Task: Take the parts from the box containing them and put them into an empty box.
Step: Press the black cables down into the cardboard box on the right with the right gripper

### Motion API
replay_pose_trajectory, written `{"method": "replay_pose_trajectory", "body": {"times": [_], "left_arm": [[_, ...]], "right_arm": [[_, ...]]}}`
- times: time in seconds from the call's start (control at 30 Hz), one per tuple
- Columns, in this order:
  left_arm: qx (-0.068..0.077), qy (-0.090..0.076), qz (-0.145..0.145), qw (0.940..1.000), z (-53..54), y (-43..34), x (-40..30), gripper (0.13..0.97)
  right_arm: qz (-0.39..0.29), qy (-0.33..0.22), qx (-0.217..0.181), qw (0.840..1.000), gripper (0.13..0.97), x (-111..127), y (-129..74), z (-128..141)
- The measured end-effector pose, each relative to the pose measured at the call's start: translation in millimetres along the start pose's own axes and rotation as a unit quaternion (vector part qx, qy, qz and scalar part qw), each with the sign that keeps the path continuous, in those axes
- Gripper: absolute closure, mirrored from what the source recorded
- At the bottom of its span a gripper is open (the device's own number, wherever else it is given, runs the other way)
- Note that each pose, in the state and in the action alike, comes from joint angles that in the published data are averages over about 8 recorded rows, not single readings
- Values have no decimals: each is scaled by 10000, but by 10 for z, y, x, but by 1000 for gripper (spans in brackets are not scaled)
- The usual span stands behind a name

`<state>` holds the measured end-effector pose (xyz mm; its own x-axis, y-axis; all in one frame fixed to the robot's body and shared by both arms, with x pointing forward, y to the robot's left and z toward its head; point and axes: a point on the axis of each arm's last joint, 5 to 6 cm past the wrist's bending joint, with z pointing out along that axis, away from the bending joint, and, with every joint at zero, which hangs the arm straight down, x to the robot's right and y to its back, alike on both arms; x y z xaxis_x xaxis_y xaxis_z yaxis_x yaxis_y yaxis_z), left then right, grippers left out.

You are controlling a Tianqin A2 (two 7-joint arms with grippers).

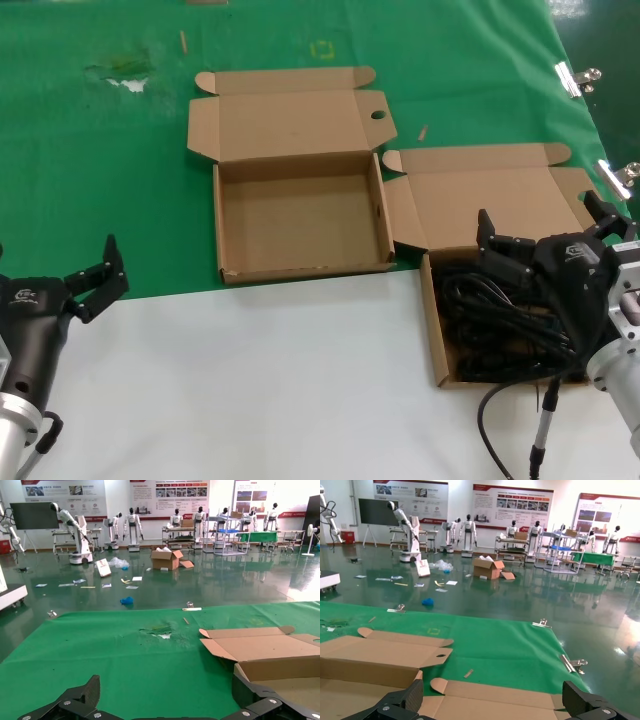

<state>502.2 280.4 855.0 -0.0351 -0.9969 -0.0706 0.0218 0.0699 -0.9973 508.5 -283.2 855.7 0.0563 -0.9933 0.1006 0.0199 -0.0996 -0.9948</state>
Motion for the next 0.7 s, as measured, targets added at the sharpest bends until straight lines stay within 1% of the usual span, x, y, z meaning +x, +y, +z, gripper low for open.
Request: {"method": "replay_pose_trajectory", "body": {"times": [0.1, 0.37, 0.4, 0.5, 0.67, 0.7], "left_arm": [[0, 0, 0, 10000, 0, 0, 0, 166], [0, 0, 0, 10000, 0, 0, 0, 267], [0, 0, 0, 10000, 0, 0, 0, 267], [0, 0, 0, 10000, 0, 0, 0, 330], [0, 0, 0, 10000, 0, 0, 0, 434], [0, 0, 0, 10000, 0, 0, 0, 434]], "right_arm": [[-20, -15, 0, 10000, 130, 7, -15, -4], [-212, -165, -49, 9996, 130, 51, -83, -55], [-254, -193, -58, 9995, 130, 65, -95, -65], [-396, -294, -87, 9987, 130, 133, -139, -95], [-697, -576, -167, 9958, 130, 318, -251, -138], [-769, -658, -193, 9947, 130, 357, -275, -143]]}}
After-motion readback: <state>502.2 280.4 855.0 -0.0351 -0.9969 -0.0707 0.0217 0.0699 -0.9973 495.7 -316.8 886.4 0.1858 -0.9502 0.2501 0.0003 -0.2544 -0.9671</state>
